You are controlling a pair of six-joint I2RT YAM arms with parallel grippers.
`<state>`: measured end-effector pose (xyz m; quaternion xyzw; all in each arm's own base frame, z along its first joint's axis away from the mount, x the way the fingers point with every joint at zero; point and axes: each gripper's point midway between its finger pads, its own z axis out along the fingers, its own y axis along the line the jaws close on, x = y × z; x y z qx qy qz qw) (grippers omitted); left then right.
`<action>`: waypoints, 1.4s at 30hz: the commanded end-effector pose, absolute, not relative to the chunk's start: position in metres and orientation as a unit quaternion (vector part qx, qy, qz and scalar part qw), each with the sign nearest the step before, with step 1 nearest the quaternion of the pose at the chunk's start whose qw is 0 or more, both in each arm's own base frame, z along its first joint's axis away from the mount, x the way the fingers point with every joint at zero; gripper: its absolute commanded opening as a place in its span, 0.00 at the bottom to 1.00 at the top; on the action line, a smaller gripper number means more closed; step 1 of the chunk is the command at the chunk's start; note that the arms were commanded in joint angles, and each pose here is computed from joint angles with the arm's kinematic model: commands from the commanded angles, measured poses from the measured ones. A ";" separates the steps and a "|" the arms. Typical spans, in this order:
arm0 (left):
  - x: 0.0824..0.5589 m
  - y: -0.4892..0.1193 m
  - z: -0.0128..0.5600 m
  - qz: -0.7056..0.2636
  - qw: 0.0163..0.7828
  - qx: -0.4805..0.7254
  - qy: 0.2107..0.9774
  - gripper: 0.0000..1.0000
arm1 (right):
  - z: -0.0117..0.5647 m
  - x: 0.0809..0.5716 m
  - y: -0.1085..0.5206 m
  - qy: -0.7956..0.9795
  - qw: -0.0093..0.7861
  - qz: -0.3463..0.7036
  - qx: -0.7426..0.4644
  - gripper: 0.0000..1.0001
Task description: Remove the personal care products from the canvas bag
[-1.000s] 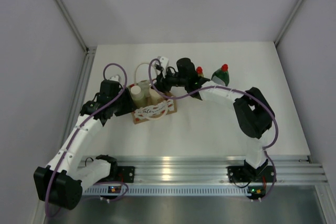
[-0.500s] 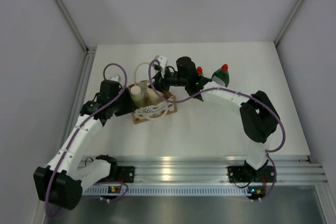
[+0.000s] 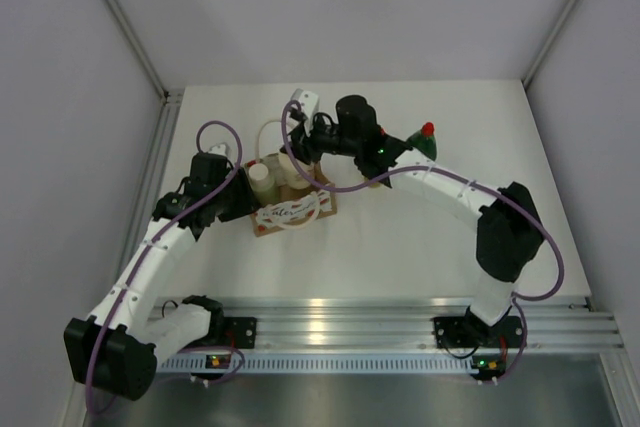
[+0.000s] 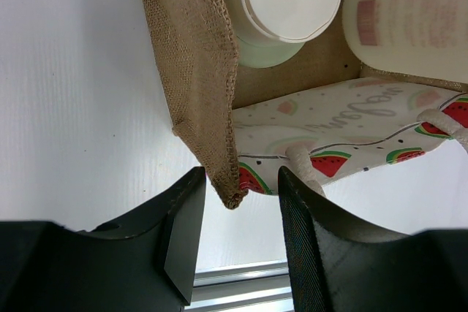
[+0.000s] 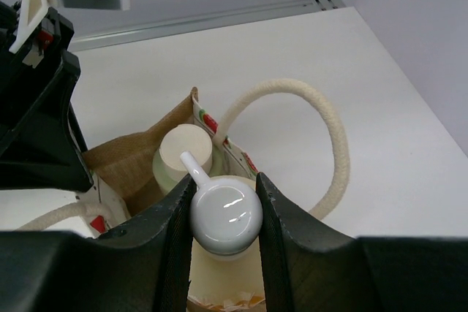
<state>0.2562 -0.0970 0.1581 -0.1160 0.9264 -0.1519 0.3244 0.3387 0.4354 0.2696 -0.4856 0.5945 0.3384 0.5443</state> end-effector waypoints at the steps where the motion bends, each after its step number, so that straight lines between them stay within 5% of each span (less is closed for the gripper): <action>1: 0.255 -0.098 0.162 -0.155 0.335 -0.113 0.923 0.49 | 0.409 0.326 0.424 0.500 0.663 0.336 -0.446 0.00; 25: 0.254 -0.097 0.165 -0.158 0.340 -0.114 0.920 0.49 | 0.485 0.314 0.357 0.515 0.724 0.281 -0.362 0.00; 42: 0.254 -0.098 0.165 -0.158 0.338 -0.112 0.921 0.49 | 0.429 0.305 0.288 0.564 0.737 0.223 -0.298 0.00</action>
